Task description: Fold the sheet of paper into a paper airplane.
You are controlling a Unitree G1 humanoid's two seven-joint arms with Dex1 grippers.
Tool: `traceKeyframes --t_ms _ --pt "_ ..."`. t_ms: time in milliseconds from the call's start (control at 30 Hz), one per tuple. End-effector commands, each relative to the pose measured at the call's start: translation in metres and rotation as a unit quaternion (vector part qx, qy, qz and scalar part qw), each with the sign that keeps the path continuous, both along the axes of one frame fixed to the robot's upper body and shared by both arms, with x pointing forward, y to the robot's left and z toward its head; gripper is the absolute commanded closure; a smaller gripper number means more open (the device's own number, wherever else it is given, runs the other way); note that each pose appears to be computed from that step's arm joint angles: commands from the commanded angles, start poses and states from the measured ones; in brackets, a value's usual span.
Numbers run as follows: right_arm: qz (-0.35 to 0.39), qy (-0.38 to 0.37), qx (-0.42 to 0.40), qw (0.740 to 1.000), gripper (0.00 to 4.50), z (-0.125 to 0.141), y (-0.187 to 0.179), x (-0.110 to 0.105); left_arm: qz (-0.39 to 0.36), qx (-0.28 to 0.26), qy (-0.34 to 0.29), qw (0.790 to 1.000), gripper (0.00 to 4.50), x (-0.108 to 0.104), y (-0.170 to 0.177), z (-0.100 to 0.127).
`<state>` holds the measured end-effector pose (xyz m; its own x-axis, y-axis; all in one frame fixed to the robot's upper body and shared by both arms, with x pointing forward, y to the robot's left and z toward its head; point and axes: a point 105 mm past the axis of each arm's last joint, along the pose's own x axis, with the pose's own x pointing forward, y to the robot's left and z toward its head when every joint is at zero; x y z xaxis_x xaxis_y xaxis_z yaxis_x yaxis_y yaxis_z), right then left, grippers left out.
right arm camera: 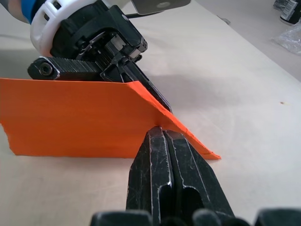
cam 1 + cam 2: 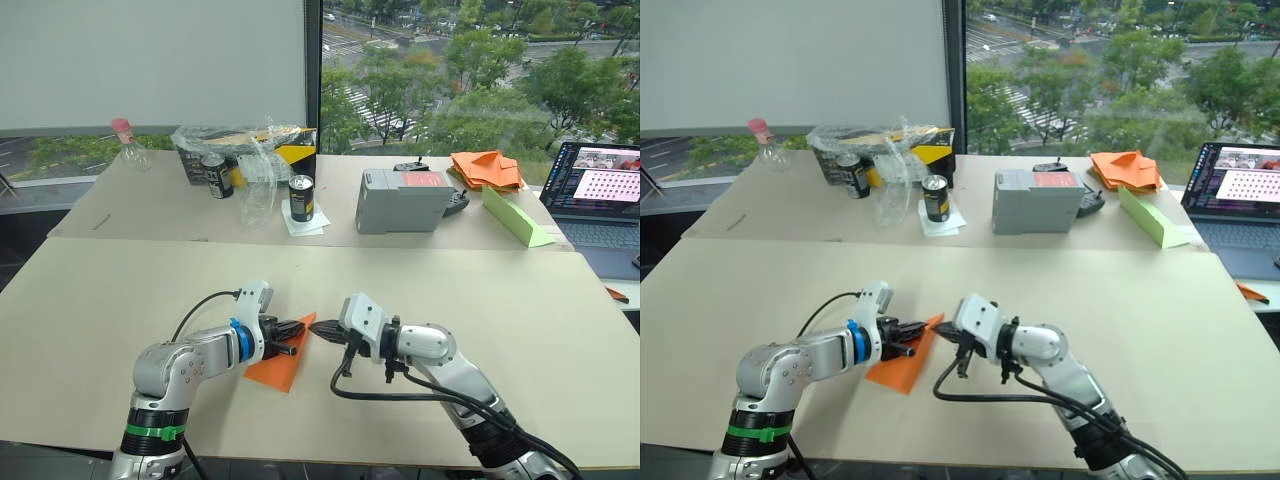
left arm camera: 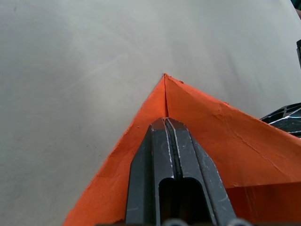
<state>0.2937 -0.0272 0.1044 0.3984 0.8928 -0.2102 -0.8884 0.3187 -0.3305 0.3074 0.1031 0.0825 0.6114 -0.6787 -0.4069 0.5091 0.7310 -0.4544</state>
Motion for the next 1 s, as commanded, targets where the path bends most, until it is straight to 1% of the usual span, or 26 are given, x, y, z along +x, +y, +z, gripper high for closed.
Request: traceKeyframes --t_ms 33,267,567,1000 --pt "0.018 -0.027 0.009 0.999 4.48 0.014 0.008 -0.001 0.005 0.003 -0.006 1.0 4.5 -0.001 0.003 0.002" --pt "0.021 -0.027 0.012 0.999 4.48 0.015 0.013 0.0 0.004 0.002 -0.005 1.0 4.5 -0.003 0.004 0.002" --pt "0.02 -0.026 0.012 0.999 4.48 0.013 0.012 0.0 -0.006 0.007 -0.001 1.0 4.5 -0.012 0.005 0.001" --pt "0.027 -0.028 0.013 0.999 4.48 0.013 0.019 -0.001 -0.003 0.023 0.003 1.0 4.5 -0.014 0.016 -0.003"
